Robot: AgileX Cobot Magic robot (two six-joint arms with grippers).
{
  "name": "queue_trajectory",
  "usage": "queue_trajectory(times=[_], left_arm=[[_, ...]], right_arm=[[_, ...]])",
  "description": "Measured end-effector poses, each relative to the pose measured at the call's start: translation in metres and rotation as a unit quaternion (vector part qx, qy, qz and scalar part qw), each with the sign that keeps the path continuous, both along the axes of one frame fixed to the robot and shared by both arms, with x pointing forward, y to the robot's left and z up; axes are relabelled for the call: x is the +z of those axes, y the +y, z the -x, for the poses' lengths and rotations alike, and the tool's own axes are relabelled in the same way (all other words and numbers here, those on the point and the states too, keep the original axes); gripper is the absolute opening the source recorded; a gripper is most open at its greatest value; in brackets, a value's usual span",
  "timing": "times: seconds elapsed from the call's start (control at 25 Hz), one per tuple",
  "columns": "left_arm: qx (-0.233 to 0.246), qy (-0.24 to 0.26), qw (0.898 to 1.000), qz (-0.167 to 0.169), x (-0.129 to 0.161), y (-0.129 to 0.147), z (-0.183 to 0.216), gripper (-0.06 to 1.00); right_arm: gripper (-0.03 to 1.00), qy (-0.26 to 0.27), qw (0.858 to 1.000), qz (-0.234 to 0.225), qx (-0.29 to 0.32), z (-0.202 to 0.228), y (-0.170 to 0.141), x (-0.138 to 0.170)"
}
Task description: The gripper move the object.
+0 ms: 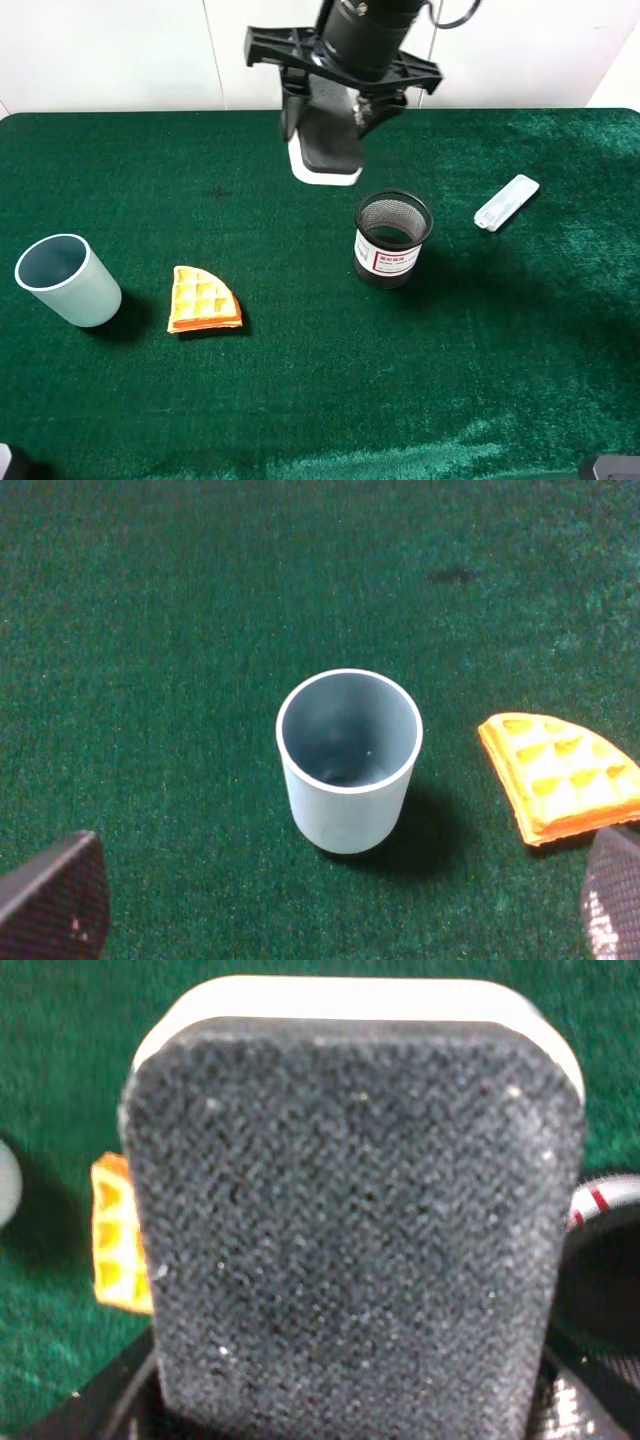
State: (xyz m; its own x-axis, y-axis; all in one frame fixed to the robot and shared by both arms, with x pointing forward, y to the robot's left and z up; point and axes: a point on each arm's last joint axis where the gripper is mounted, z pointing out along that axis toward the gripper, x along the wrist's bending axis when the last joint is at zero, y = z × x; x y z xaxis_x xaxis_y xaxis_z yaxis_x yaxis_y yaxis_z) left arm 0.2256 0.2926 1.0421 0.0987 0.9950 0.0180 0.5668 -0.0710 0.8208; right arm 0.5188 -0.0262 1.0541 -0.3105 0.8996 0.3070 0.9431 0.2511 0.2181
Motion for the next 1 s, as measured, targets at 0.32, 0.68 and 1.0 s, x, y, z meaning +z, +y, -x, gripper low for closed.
queue_trajectory(times=[0.32, 0.68, 1.0], left_arm=[[0.000, 0.000, 1.000, 0.000, 0.000, 0.000, 0.000, 0.95], [0.000, 0.000, 1.000, 0.000, 0.000, 0.000, 0.000, 0.95], [0.000, 0.000, 1.000, 0.000, 0.000, 0.000, 0.000, 0.95]], right_arm=[[0.46, -0.002, 0.999, -0.016, -0.045, -0.025, 0.021, -0.032], [0.46, 0.009, 0.997, -0.006, -0.082, -0.042, 0.031, -0.076], [0.46, 0.019, 0.995, 0.008, -0.102, -0.052, 0.031, -0.106]])
